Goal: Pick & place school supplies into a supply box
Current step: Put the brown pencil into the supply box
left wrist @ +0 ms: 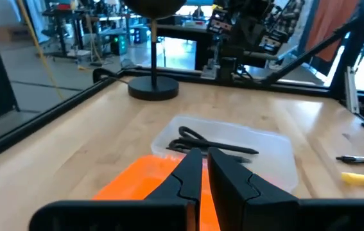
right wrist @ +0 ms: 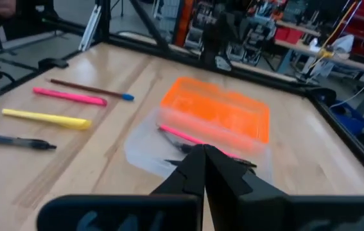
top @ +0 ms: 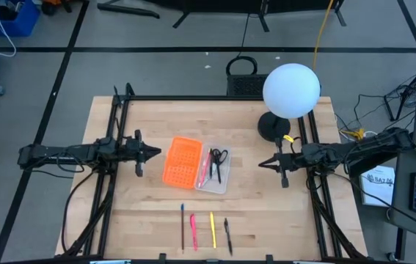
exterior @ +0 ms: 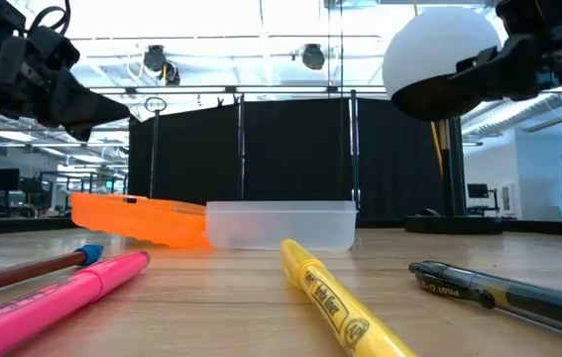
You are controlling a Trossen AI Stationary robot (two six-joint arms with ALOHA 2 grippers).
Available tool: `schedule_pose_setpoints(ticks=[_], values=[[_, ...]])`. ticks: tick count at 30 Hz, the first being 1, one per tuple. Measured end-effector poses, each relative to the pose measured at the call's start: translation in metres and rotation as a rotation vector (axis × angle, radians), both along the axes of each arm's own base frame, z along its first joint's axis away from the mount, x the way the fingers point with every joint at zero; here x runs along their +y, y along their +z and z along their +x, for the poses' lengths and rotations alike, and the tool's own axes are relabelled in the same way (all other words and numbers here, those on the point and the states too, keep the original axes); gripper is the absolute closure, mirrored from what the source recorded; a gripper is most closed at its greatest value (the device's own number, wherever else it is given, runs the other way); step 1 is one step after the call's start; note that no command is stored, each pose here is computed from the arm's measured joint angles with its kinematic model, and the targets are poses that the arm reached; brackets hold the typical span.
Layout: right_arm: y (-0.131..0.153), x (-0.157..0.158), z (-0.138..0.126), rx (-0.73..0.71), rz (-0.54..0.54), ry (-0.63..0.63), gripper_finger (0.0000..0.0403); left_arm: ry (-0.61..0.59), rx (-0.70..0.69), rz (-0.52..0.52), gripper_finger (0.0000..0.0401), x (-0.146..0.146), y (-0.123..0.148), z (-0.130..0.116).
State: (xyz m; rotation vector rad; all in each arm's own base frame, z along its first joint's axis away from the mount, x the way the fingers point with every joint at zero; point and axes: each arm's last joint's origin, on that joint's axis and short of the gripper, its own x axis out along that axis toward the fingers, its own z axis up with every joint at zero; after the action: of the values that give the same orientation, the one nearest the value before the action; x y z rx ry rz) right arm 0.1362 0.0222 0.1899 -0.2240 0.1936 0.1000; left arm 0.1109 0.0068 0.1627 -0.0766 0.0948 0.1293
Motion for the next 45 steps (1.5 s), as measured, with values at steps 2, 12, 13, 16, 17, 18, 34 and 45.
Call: schedule_pose_setpoints(ticks=[2,12,13,16,17,18,34,45], values=[[-0.006,0.0,-0.002,0.008,-0.001,0.0,0.0402,0.023,-0.003,0.0,0.0371,0.001,0.0,0.0],[-0.021,-0.001,-0.005,-0.071,-0.04,0.01,0.0403,0.088,-0.082,-0.052,0.039,0.0,0.03,-0.001],[-0.021,-0.001,-0.005,-0.073,-0.043,0.011,0.0403,0.086,-0.081,-0.052,0.0395,-0.001,0.04,-0.001],[-0.023,-0.001,-0.006,-0.066,-0.039,0.011,0.0403,0.152,0.002,-0.03,0.0395,-0.004,0.068,0.001],[-0.023,-0.001,-0.006,-0.066,-0.035,0.01,0.0403,0.191,0.041,-0.02,0.0396,-0.005,0.078,0.003],[-0.023,-0.001,-0.006,-0.066,-0.031,0.01,0.0403,0.228,0.077,-0.016,0.0397,-0.006,0.089,0.005],[-0.009,-0.001,-0.025,-0.19,0.059,0.129,0.0403,0.497,0.251,0.008,0.0399,-0.058,0.186,0.066],[-0.007,-0.001,-0.029,-0.209,0.033,0.132,0.0403,0.564,0.357,-0.281,0.04,-0.102,0.165,0.132]])
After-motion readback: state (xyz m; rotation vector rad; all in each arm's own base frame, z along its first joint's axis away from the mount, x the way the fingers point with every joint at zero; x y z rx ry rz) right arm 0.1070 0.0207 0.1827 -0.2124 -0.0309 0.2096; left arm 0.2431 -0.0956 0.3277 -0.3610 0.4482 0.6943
